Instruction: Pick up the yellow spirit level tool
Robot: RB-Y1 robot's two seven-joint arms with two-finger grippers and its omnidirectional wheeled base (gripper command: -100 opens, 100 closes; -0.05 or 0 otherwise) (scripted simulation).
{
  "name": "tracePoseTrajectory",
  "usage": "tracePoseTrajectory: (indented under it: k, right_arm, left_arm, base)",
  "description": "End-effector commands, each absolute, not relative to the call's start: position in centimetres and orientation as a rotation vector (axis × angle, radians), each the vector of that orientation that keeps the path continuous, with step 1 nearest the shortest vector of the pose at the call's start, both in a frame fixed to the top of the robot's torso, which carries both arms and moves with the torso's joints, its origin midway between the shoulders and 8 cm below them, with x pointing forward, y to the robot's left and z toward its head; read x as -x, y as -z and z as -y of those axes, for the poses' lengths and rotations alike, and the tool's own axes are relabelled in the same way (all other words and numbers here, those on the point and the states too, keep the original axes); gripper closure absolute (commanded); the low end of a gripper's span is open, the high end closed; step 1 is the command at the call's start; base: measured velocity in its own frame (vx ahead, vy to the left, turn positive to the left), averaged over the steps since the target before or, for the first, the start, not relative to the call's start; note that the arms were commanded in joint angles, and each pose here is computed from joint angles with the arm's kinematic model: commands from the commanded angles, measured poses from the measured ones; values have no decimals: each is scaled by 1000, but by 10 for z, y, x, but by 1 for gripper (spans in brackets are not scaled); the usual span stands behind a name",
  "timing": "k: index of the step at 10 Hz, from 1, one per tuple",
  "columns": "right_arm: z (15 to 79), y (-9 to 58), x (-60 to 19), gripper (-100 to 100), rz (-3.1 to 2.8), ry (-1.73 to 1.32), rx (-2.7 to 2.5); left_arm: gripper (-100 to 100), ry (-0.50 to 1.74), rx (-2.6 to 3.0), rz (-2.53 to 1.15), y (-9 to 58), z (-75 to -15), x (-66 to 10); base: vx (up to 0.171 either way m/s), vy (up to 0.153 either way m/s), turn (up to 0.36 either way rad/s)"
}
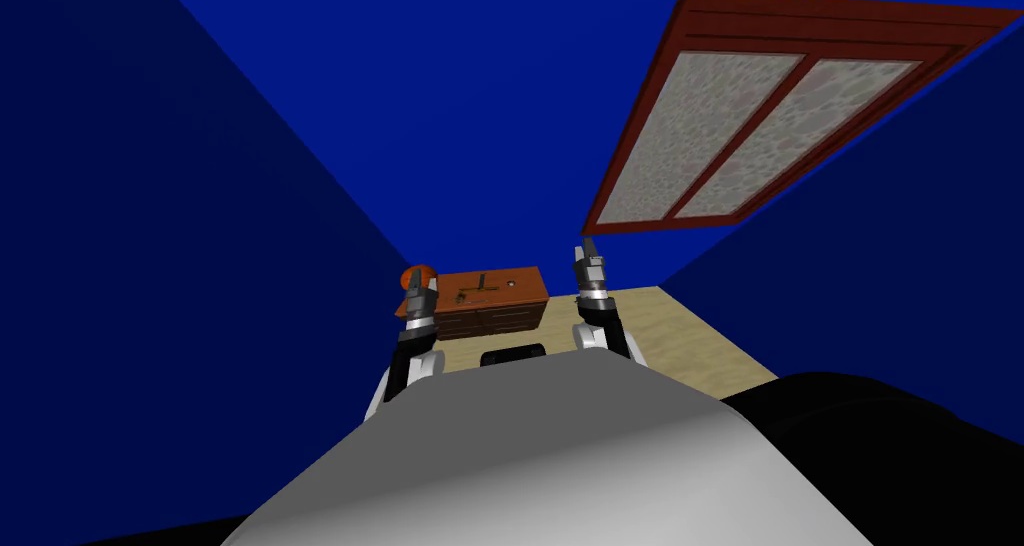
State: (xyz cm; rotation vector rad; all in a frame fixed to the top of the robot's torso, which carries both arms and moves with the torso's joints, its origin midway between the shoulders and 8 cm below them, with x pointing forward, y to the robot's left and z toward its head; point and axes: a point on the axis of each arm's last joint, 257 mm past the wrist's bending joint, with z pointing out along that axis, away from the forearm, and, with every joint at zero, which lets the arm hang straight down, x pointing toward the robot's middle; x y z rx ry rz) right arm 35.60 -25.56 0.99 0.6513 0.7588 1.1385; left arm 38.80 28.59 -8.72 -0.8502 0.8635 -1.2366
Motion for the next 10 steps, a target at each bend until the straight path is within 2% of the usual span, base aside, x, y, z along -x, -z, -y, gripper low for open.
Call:
tracePoseTrajectory:
  k: [1, 8, 10]
  right_arm:
    - [256, -10, -356, 0, -759, -1139, -651]
    - [256, -10, -356, 0, -759, -1138, -651]
    - [256, -10, -356, 0, -759, -1138, -651]
  left_arm:
    - [-100, 1220, 872, -896, 102, -288, -393]
    - [-100, 1098, 1017, -1074, 188, -330, -418]
    - [-100, 1034, 1081, -1135, 218, -358, -427]
  base:
    - [-30, -38, -103]
    - [-23, -31, -201]
    - [-24, -39, -330]
